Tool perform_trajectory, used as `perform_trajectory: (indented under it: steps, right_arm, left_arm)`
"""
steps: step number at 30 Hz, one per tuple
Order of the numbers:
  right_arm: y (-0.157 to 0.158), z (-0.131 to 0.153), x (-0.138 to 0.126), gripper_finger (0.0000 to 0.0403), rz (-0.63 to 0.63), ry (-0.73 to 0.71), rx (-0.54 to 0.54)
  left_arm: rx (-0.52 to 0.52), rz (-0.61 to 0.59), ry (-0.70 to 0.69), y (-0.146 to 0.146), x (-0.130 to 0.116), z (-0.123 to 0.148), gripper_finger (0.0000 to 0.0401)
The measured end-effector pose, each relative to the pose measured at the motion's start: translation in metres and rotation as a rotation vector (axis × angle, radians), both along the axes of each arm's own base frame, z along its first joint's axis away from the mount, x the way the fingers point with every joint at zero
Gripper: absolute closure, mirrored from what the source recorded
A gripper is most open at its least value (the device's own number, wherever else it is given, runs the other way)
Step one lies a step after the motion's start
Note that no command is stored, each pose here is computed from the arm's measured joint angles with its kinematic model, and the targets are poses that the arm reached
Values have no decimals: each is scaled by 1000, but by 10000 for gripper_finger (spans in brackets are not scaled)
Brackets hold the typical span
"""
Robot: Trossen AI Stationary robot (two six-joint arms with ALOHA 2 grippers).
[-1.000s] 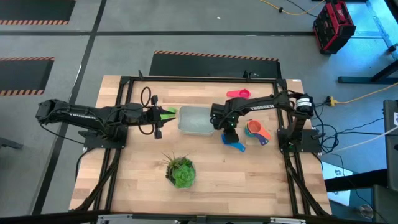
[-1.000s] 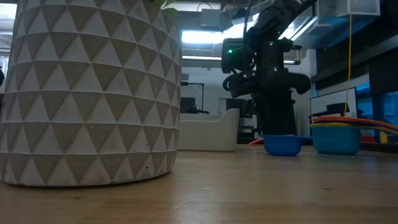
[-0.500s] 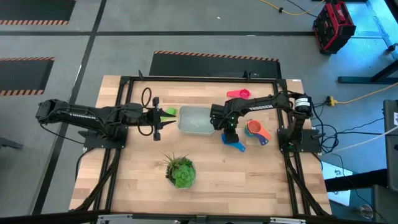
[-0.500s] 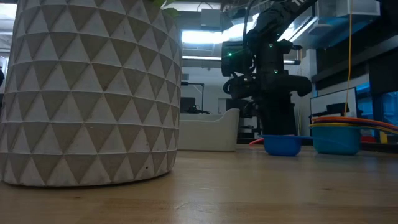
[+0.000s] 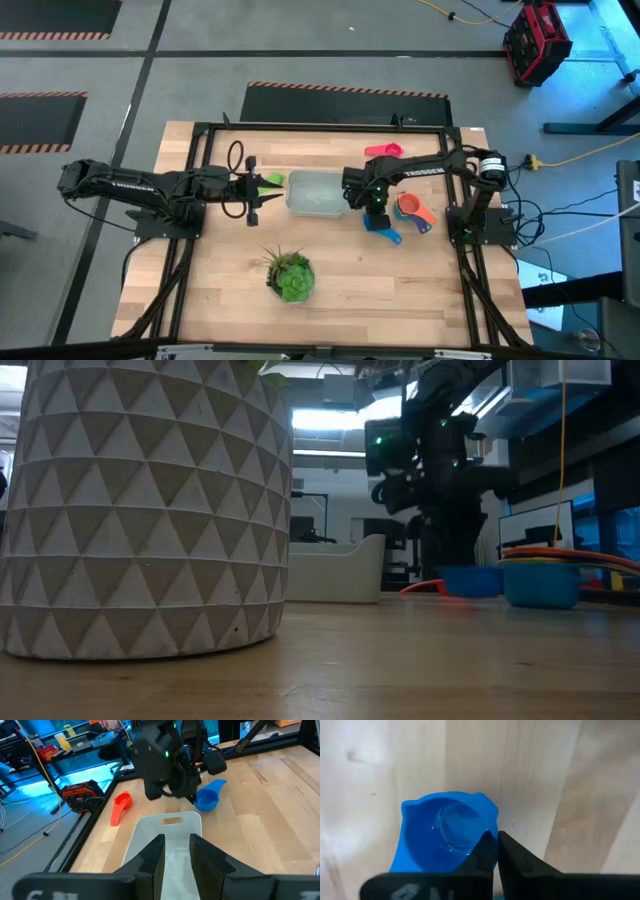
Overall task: Nest measuring cups in basket
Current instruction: Stack the blue measuring cup on top of the the orange measuring cup
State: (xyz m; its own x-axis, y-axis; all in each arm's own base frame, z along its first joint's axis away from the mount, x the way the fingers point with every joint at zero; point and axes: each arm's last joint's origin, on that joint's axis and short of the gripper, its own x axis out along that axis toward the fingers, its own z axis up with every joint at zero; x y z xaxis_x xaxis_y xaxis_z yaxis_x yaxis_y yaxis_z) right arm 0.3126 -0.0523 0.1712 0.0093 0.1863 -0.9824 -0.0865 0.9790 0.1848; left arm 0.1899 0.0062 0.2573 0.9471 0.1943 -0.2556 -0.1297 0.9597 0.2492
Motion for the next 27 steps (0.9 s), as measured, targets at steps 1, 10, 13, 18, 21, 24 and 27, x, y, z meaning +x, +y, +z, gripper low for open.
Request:
perform_trajectory:
  steps: [1, 10, 13, 18, 21, 24, 27]
  right_arm:
    - [0, 5, -1, 393, 0, -13, -2]
    - [10, 69, -33, 391, 7, -163, 81]
    - [13, 92, -51, 387, 10, -211, 75]
    - [18, 122, -81, 388, 13, -283, 57]
    - [20, 134, -98, 387, 8, -290, 13]
    - [20, 141, -112, 385, -7, -269, -72]
    - [20, 145, -122, 384, -14, -241, -137]
  left_arm:
    - [0, 0, 0, 0, 0, 0, 319]
    - [0, 0, 0, 0, 0, 0, 319]
    - [0, 0, 0, 0, 0, 0, 319]
    - [1, 0, -1, 0, 0, 0, 319]
    - [1, 0, -1, 0, 0, 0, 319]
    - [1, 0, -5, 0, 0, 0, 319]
    - [1, 0, -7, 0, 0, 1, 319]
